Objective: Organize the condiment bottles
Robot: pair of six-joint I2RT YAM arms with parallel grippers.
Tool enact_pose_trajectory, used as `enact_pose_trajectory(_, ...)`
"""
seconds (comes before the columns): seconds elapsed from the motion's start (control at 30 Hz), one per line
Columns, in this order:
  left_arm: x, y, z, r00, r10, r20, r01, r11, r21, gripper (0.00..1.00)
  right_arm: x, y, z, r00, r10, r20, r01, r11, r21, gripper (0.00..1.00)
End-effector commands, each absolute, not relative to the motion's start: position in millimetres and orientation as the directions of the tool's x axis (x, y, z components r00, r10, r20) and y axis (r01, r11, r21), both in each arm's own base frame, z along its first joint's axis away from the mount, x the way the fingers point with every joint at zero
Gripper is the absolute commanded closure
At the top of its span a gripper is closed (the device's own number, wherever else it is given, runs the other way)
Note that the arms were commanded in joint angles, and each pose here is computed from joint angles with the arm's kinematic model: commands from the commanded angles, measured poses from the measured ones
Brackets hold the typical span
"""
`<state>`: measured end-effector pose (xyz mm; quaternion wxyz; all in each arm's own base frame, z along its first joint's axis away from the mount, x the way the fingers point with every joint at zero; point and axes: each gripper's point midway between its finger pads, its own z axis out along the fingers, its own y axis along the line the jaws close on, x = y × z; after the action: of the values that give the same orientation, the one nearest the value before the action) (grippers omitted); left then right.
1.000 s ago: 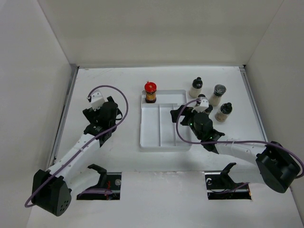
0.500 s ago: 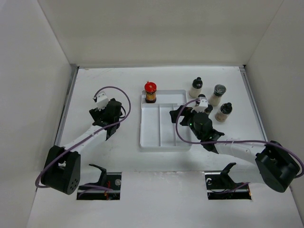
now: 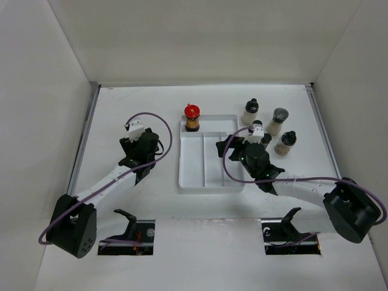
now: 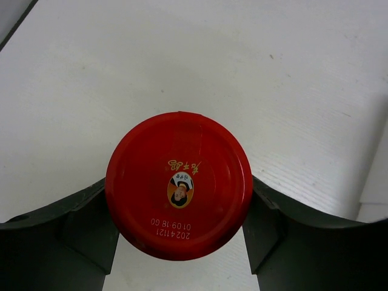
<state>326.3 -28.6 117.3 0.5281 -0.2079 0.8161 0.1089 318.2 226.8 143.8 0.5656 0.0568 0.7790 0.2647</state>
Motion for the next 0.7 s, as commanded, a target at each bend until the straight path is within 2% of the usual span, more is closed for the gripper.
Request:
enact_pose_trajectory(0.0, 345, -52, 201, -0.135, -0.277, -0.951, -0.385, 0.899, -0.207, 0.54, 327, 237, 173, -0.299, 0.427, -0.853, -0.252, 0.827, 0.503, 0.00)
enact_pose_trajectory(0.2, 351, -123, 251, -0.110, -0.288, -0.951, -0.191, 0.945, -0.264, 0.54, 326, 235, 175, -0.292, 0.431, -0.854, -0.253, 0.826, 0.504, 0.00)
enact_pose_trajectory(0.47, 363, -219, 249, -0.165, -0.306, -0.938, 0.019, 0.949, -0.314, 0.54, 324, 227, 182, -0.265, 0.456, -0.850, -0.242, 0.822, 0.516, 0.03)
enact_pose_trajectory(0.67, 372, -247, 235, -0.194, -0.282, -0.940, 0.059, 0.953, -0.298, 0.54, 323, 217, 189, -0.238, 0.470, -0.850, -0.231, 0.822, 0.520, 0.23)
